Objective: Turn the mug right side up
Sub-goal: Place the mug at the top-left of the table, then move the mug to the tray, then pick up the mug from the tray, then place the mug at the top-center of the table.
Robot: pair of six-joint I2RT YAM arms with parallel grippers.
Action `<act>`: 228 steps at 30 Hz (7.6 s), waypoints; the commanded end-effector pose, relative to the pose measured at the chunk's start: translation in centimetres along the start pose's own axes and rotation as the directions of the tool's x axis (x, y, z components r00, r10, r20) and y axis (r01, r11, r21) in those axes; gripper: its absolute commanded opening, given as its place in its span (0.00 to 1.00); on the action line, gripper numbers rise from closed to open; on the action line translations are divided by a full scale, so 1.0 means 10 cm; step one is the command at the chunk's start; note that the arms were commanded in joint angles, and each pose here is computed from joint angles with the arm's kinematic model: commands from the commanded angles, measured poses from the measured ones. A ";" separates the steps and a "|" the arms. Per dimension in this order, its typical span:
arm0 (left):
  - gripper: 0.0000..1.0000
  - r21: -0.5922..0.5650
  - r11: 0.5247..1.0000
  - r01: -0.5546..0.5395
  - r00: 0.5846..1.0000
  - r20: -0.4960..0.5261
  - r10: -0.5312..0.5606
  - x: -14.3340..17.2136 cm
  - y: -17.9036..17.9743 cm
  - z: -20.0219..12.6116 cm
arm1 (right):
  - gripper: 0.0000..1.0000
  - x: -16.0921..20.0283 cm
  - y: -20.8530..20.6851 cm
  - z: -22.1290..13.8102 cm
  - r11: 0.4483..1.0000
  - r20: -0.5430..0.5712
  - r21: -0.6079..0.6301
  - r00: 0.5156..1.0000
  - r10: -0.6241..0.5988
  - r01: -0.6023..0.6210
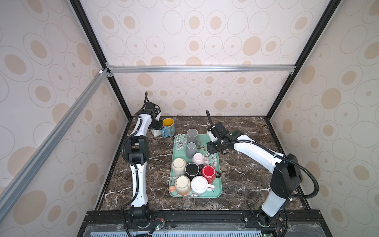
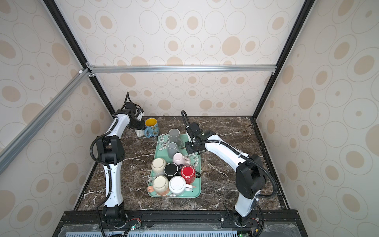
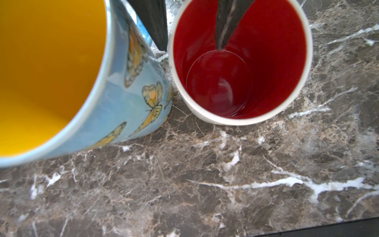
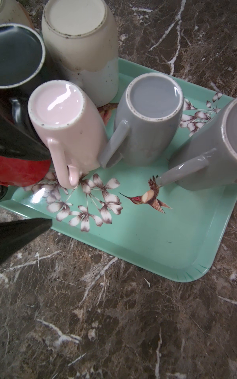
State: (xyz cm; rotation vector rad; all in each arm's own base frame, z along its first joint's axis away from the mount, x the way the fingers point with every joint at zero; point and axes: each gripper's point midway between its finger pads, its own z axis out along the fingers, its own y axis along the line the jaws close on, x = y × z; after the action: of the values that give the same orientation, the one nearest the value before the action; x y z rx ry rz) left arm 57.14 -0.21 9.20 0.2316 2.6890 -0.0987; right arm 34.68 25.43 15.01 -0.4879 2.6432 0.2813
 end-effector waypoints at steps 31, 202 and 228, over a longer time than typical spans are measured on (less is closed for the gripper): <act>0.48 0.249 0.956 -0.158 0.930 0.363 0.059 1.20 -2.02 -1.60 | 0.50 -0.42 0.23 0.27 0.997 0.004 -0.020 0.997 -0.073 0.073; 0.53 0.863 0.207 -0.460 0.728 0.500 -0.469 1.19 -2.48 -3.50 | 0.07 -0.87 1.44 -1.42 0.531 0.224 -0.846 0.935 0.275 0.046; 0.00 0.850 0.171 -0.498 0.725 0.516 -0.456 1.16 -2.52 -3.68 | 0.38 -0.67 1.32 -1.14 0.670 0.186 -0.742 0.959 0.213 -0.005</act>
State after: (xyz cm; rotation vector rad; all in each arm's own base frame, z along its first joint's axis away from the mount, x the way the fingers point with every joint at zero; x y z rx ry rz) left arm 29.23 -18.76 34.52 0.3094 1.4767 -1.7004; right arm 30.00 37.44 29.60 -0.5055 2.1930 1.5524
